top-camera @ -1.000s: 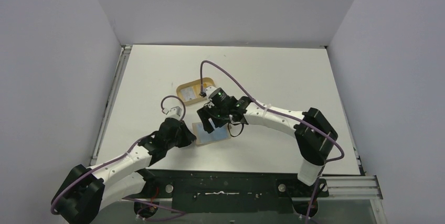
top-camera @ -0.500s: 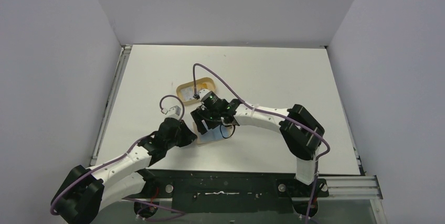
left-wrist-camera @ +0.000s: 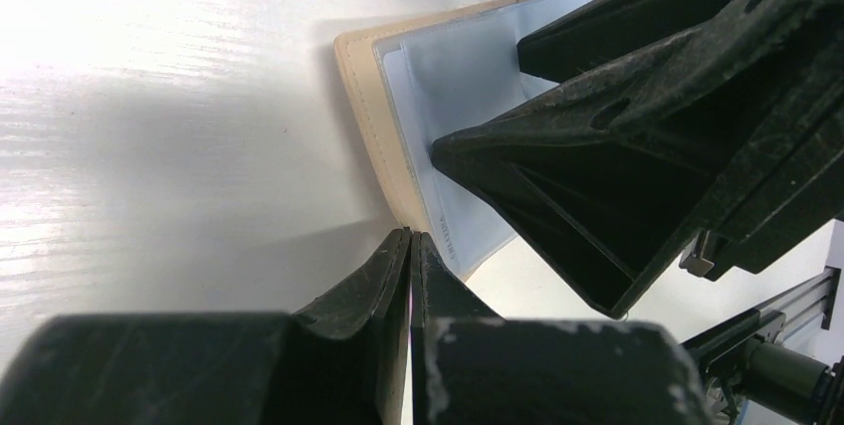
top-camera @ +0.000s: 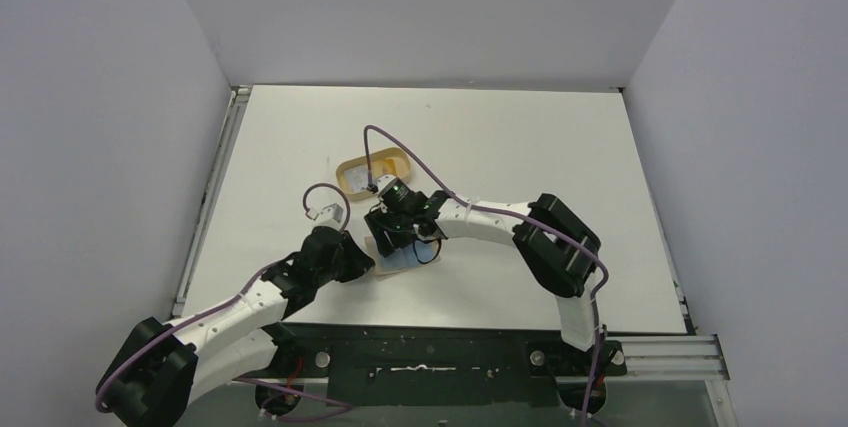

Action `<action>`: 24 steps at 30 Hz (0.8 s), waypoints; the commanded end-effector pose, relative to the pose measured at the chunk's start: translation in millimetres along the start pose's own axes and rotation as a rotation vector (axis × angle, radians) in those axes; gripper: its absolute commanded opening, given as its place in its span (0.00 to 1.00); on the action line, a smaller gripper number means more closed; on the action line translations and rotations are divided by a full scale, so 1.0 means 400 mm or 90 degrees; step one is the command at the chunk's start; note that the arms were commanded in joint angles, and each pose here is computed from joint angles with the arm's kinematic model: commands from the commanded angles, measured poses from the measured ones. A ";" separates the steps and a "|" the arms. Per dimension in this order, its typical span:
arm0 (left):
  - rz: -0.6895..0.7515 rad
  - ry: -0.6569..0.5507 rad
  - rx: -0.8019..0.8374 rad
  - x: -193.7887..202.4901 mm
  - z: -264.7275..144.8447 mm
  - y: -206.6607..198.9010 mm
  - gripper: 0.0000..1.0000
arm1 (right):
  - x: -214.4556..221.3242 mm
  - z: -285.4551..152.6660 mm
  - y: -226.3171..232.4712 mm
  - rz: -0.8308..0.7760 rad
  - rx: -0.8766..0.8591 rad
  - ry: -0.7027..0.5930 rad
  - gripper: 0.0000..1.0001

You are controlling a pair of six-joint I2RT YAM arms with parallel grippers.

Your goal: Take the credit cards out of the card holder

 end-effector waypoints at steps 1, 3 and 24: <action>-0.010 -0.023 0.049 -0.027 -0.006 -0.047 0.00 | -0.030 0.011 0.012 -0.002 -0.004 -0.023 0.62; -0.008 -0.024 0.049 -0.028 -0.006 -0.048 0.00 | -0.024 0.011 0.009 -0.005 -0.001 -0.016 0.61; -0.008 -0.019 0.040 -0.022 -0.005 -0.036 0.00 | 0.026 -0.063 -0.144 -0.031 0.105 0.031 0.63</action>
Point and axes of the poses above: each gripper's point midway between its finger pads, its own z axis out along the fingers, its own y axis along the line the jaws close on, x = y × z, the point moved 3 cm from there along -z, back along the fingers, and after that the axes turned 8 degrees about -z, right-handed, at the moved point
